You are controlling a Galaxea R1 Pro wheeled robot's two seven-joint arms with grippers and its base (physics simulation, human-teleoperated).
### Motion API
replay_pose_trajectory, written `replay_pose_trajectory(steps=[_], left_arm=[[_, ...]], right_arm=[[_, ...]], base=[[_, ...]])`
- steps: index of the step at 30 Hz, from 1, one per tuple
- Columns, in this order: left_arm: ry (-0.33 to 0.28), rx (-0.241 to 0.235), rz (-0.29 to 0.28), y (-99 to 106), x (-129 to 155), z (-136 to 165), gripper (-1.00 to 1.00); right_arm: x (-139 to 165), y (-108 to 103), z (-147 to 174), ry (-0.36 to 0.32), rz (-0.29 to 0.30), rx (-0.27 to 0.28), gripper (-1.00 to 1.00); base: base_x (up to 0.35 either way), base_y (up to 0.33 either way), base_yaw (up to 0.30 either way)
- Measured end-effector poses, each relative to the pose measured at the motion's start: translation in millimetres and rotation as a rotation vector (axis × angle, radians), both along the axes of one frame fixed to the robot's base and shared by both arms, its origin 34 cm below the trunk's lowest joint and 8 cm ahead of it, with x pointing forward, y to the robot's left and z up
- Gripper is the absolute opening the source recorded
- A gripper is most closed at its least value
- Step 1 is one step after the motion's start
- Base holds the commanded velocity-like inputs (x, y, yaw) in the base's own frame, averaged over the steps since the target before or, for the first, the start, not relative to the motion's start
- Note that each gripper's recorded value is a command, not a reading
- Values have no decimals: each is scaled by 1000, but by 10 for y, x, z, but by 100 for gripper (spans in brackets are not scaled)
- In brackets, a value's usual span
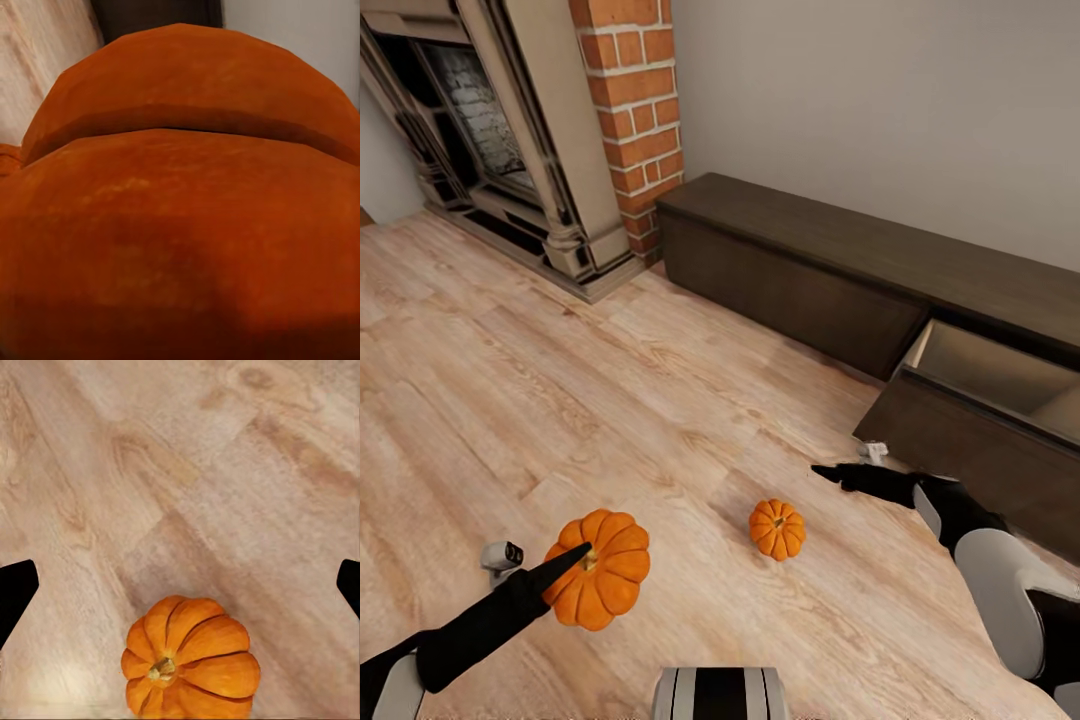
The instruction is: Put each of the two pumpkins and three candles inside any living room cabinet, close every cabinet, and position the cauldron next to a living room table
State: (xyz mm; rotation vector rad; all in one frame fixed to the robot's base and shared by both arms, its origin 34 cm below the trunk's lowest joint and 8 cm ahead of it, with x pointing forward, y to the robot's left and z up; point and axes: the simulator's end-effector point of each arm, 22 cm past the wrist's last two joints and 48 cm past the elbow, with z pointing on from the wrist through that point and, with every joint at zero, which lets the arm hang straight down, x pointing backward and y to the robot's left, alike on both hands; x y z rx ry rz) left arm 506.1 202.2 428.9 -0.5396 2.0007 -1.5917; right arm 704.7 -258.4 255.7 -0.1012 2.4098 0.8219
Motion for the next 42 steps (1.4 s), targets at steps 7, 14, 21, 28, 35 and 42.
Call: replay_pose_trajectory(steps=[7, 14, 21, 28, 35, 42], left_arm=[[35, -2, 2, 29, -56, -135, -100], [66, 0, 4, 33, -90, -272, -100], [72, -16, -3, -35, -85, -306, -100], [70, -46, -6, -135, -68, -302, -100], [103, -15, 37, 75, -120, -451, -100], [92, -117, -8, -151, -142, -357, -100]], right_arm=[[-303, 152, -96, -33, 159, 47, 100], [-435, 157, -120, -4, 202, 118, 100], [-358, -136, 54, 160, 136, 234, 100], [-311, -144, 40, 204, 122, 281, 100], [-280, 662, -46, 62, 216, 363, 100], [-218, 572, -64, 4, 180, 404, 100]], base=[[0, 0, 0], [0, 0, 0], [0, 0, 0], [0, 0, 0], [0, 0, 0], [0, 0, 0]])
